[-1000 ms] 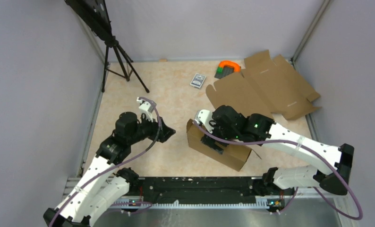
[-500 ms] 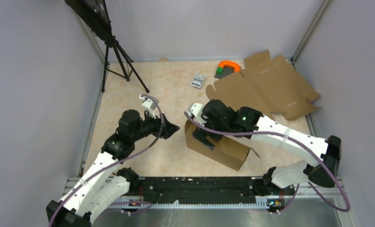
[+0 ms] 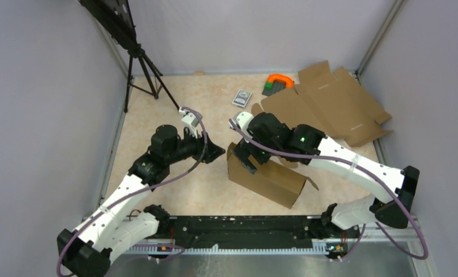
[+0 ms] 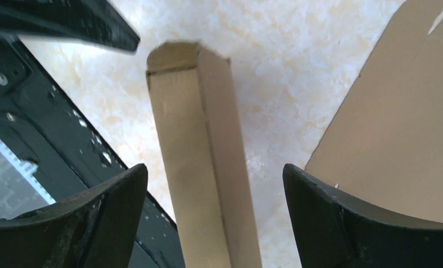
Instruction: Fold the paper box
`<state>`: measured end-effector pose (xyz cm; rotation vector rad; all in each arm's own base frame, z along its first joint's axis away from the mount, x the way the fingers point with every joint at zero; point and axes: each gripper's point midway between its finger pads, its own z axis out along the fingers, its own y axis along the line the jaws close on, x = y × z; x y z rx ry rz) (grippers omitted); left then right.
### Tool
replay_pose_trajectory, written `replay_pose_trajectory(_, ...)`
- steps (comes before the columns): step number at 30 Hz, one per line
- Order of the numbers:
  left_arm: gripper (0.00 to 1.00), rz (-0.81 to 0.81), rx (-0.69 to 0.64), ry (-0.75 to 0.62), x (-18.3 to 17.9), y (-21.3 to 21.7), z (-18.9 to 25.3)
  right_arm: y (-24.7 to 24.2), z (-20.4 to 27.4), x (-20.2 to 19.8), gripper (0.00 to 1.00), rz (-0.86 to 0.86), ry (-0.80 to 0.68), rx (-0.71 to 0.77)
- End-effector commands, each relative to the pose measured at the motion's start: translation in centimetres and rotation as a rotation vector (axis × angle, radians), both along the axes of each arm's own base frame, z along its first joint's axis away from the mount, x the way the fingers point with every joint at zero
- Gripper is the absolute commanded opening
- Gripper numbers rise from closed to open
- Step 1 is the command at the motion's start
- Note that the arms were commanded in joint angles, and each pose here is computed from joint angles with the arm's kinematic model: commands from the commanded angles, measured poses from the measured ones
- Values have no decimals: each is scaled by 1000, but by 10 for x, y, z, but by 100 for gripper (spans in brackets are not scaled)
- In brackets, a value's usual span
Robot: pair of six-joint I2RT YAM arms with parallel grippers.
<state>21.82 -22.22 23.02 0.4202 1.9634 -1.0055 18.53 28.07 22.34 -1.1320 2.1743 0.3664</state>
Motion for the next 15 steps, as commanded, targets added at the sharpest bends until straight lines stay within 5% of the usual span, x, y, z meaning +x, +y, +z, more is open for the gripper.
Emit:
replay_pose_trajectory(1, 57, -7, -43, -74, 3, -5, 24, 19, 57, 27, 85, -146, -77, 193)
replay_pose_trajectory(7, 56, 16, -102, -82, 4, -6, 30, 20, 62, 37, 85, -456, 48, 213)
replay_pose_trajectory(15, 51, -13, -53, -48, 2, -16, 28, -4, 72, 30, 88, -849, -24, 233)
